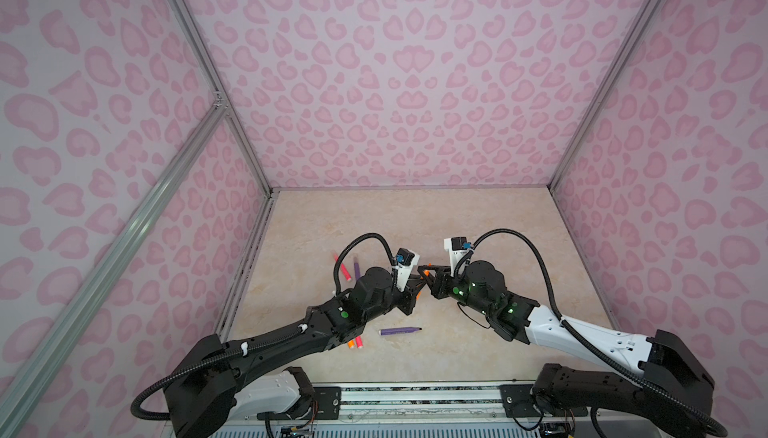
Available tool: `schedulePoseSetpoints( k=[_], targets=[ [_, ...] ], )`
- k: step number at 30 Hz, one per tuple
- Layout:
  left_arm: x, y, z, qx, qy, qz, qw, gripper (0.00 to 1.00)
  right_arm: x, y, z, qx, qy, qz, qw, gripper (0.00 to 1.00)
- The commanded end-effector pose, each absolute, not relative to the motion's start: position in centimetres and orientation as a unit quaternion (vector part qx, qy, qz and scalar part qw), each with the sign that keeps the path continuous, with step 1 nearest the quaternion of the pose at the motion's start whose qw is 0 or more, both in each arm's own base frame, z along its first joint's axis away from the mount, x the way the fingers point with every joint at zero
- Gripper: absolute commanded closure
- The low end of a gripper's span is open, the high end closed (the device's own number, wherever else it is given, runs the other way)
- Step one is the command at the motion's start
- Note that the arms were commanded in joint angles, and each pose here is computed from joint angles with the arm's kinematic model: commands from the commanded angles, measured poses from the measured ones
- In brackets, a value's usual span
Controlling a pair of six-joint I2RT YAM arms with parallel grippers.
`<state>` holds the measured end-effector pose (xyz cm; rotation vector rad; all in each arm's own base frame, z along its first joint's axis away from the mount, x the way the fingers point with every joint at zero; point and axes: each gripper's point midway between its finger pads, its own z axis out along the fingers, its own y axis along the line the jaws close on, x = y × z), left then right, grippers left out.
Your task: Insert the pens into the pen caps
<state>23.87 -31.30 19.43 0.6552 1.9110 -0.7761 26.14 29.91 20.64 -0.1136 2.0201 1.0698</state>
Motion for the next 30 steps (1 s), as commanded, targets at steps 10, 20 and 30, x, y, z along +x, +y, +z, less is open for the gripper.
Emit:
schedulePoseSetpoints(
  k=[10,20,30],
  targets=[
    [24.8,-32.1,20.3,0.261,0.777,-0.318,0.476,0.77,26.0,30.0,20.5,-0.049,0.807,0.421,0.411,0.99],
    [24.8,-32.7,20.0,0.266,0.781,-0.322,0.465,0.72,25.7,30.0,20.9,-0.050,0.803,0.427,0.413,1.00],
    [25.3,-31.4,20.8,0.238,0.782,-0.311,0.485,0.97,25.9,30.1,20.7,-0.059,0.807,0.417,0.415,0.61]
  ],
)
